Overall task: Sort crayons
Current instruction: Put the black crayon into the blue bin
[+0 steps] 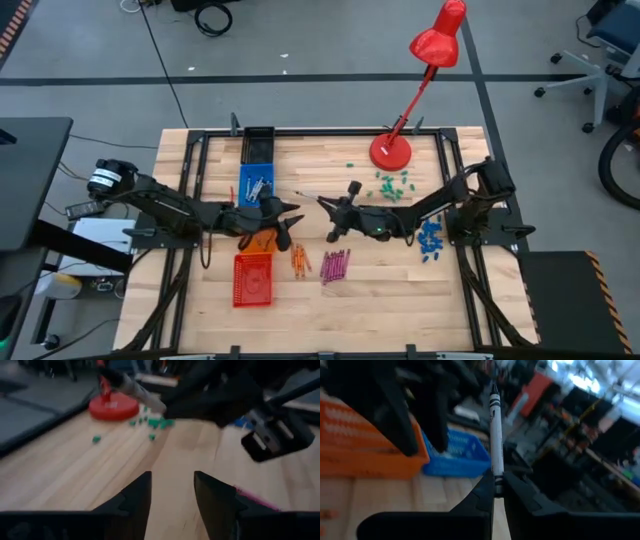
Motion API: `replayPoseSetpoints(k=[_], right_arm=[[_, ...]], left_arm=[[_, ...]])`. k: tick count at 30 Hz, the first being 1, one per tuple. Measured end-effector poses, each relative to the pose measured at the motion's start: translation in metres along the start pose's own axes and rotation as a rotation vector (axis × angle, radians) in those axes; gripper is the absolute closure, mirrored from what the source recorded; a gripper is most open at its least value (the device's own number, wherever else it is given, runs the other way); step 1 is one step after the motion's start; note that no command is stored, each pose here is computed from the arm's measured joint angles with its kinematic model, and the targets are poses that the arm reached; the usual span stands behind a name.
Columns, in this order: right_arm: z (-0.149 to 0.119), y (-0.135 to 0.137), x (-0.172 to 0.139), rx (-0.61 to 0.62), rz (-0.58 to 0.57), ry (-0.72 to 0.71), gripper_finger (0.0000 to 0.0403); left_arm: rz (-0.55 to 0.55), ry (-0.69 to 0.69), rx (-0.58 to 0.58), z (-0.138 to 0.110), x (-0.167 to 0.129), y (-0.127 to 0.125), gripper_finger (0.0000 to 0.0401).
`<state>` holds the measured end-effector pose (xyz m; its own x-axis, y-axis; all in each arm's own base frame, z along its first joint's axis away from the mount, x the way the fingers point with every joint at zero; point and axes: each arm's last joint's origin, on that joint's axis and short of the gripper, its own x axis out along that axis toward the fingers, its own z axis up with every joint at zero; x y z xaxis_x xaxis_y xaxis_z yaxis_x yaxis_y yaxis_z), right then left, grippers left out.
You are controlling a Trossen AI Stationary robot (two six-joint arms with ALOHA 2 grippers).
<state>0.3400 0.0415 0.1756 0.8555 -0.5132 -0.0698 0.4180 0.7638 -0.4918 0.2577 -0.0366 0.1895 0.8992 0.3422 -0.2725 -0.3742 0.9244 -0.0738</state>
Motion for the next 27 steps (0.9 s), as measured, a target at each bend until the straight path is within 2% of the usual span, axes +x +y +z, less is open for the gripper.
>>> replayPoseSetpoints(k=[5, 11, 17, 23, 27], right_arm=[[-0.002, -0.001, -0.015, 0.025, 0.007, -0.129, 0.0368], [-0.003, 0.001, -0.019, 0.020, 0.072, -0.186, 0.0368], [-0.002, 0.001, -0.019, 0.030, 0.087, -0.195, 0.0368], [-0.002, 0.002, -0.019, 0.070, 0.153, -0.227, 0.0368], [-0.002, 0.001, -0.017, 0.077, 0.167, -0.235, 0.0368]], left_arm=[[-0.029, -0.095, 0.047, 0.011, -0.001, -0.003, 0.0205], [-0.045, -0.182, 0.097, 0.020, -0.002, -0.004, 0.0183], [-0.045, -0.228, 0.106, 0.025, -0.002, -0.004, 0.0178], [-0.110, -0.255, 0.095, 0.029, 0.000, 0.000, 0.0179], [-0.115, -0.255, 0.096, 0.030, 0.001, 0.002, 0.0179]])
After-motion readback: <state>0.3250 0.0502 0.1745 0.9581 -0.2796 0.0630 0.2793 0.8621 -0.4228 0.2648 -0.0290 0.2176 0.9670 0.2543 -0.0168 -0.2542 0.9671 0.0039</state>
